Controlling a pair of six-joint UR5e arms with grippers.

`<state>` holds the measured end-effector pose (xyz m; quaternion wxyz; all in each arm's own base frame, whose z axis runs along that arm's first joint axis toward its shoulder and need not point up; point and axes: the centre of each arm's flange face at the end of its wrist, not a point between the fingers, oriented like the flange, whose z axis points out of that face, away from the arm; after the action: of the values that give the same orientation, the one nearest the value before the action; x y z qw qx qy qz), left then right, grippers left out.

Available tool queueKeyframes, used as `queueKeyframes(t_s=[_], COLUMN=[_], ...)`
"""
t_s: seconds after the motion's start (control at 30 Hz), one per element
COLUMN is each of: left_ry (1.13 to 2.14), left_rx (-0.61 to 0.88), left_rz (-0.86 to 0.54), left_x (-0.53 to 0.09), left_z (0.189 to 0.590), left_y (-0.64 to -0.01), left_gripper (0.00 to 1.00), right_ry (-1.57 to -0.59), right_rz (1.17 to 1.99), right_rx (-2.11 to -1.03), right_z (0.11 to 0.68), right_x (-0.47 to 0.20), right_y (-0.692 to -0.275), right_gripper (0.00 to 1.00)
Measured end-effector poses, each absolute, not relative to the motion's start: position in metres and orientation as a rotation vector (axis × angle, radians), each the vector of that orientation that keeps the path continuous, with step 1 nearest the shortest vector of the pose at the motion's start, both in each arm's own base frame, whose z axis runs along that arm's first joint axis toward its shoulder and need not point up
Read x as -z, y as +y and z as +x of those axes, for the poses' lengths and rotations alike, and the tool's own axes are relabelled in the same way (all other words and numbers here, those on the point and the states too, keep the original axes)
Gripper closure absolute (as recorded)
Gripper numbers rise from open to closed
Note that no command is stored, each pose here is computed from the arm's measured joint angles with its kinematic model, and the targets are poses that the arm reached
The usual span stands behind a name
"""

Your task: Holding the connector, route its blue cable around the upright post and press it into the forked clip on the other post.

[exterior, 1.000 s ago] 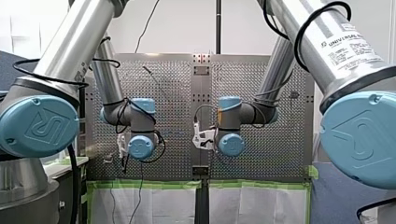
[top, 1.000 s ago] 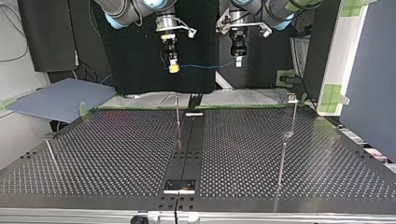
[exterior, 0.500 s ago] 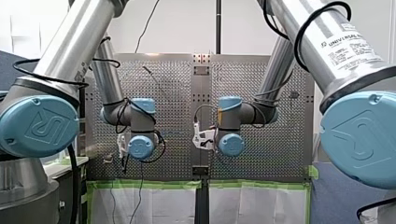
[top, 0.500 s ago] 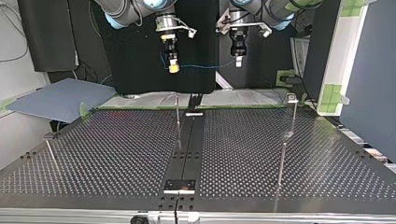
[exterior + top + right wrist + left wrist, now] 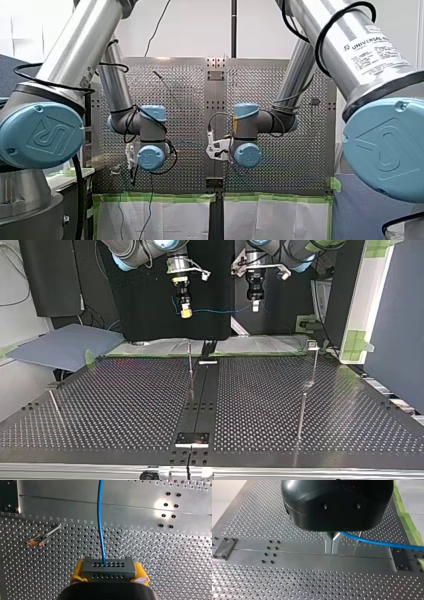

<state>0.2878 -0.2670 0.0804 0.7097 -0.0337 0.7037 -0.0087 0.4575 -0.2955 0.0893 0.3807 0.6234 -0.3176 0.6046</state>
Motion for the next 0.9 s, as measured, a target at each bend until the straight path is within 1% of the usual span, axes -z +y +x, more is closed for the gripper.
queueKeyframes(t_s=[0.37, 0.6, 0.9], left_ry=[1.570, 1.593, 1.542], left_rx=[0.021, 0.041, 0.070], left_rz=[-0.070, -0.032, -0.050], left_x=[-0.076, -0.056, -0.057], left_z=[0.285, 0.275, 0.280], left_y=[-0.264, -0.261, -0.264], left_gripper=[1.00, 1.00, 1.00], right_ry=[-0.812, -0.813, -0.792], right_rz=[1.593, 1.604, 1.687], right_rx=[-1.542, -1.538, -1.519], right_z=[0.458, 0.478, 0.492], right_x=[-0.089, -0.077, -0.041], right_y=[-0.295, -0.286, -0.260], right_gripper=[1.00, 1.00, 1.00])
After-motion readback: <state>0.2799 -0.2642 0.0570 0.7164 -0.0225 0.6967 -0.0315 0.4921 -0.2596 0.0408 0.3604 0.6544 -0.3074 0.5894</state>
